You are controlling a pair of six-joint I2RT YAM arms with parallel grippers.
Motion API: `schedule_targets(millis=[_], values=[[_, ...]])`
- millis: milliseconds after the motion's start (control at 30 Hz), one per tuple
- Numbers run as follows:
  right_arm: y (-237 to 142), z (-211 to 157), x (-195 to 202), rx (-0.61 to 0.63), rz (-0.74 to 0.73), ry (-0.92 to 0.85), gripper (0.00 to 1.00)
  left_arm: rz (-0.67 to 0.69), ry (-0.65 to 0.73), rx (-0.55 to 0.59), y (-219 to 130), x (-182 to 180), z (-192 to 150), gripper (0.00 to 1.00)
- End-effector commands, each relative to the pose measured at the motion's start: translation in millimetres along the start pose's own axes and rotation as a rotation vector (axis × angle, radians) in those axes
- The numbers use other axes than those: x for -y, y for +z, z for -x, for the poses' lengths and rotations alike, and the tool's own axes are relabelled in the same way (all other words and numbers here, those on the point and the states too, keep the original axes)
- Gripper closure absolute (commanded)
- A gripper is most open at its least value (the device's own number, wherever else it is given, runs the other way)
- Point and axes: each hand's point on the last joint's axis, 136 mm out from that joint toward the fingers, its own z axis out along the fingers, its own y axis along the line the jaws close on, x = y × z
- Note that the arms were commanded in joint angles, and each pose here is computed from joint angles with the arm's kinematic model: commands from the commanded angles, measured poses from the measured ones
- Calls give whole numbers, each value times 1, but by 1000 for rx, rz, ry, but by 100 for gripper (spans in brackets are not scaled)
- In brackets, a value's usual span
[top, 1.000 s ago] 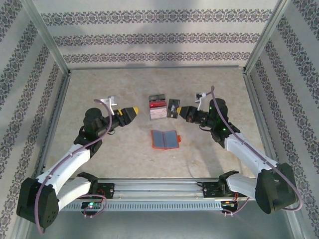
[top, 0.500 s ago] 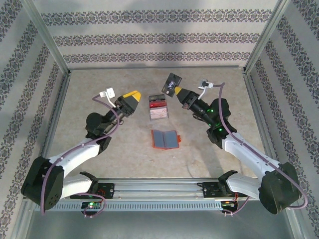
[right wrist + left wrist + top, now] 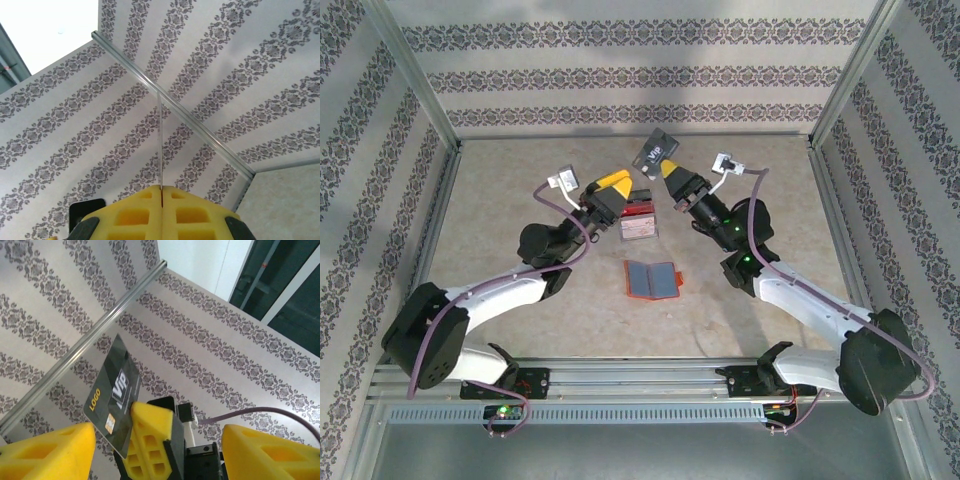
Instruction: Take the credit cards out of the card holder
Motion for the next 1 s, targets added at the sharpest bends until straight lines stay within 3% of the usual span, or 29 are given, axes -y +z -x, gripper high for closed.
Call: schedule_targets(millis=[0,233,767,967], values=[[6,13,-25,65,85,5,100,-82,19,38,10,21,7,37],[12,7,-26,55,105,19,100,-84,-12,24,17,17,1,50],[11,-1,-30,39,123,31,100,-56,-30,39,18,8,1,72],[12,-4,-31,32,132,31,100,-46,-38,43,18,4,0,86]])
